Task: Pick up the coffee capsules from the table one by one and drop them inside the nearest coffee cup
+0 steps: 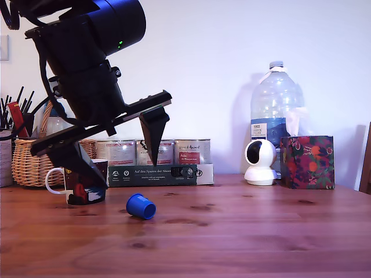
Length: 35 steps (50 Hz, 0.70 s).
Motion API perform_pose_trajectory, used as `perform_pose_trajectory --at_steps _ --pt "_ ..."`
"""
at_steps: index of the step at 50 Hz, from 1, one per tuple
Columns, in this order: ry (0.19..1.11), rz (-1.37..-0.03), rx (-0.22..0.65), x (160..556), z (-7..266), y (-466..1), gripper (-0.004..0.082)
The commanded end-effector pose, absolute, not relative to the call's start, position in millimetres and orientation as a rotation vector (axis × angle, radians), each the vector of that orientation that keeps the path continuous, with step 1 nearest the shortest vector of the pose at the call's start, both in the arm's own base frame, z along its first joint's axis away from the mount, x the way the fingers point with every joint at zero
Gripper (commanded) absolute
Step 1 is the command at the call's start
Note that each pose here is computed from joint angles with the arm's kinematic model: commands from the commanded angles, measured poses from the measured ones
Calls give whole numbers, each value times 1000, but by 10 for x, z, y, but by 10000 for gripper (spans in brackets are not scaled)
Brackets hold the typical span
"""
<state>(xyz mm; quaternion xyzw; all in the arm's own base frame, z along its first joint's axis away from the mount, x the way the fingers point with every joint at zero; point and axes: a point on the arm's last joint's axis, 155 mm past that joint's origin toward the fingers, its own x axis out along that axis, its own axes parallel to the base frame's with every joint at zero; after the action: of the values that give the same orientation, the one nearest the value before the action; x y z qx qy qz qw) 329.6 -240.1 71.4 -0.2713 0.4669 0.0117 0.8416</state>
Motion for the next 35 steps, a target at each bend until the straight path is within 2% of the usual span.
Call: perform_pose_trajectory --at_steps 1,35 --pt "1010 61 -581 3279 545 -2371 660" --pt "1014 109 -659 3658 463 -2522 656"
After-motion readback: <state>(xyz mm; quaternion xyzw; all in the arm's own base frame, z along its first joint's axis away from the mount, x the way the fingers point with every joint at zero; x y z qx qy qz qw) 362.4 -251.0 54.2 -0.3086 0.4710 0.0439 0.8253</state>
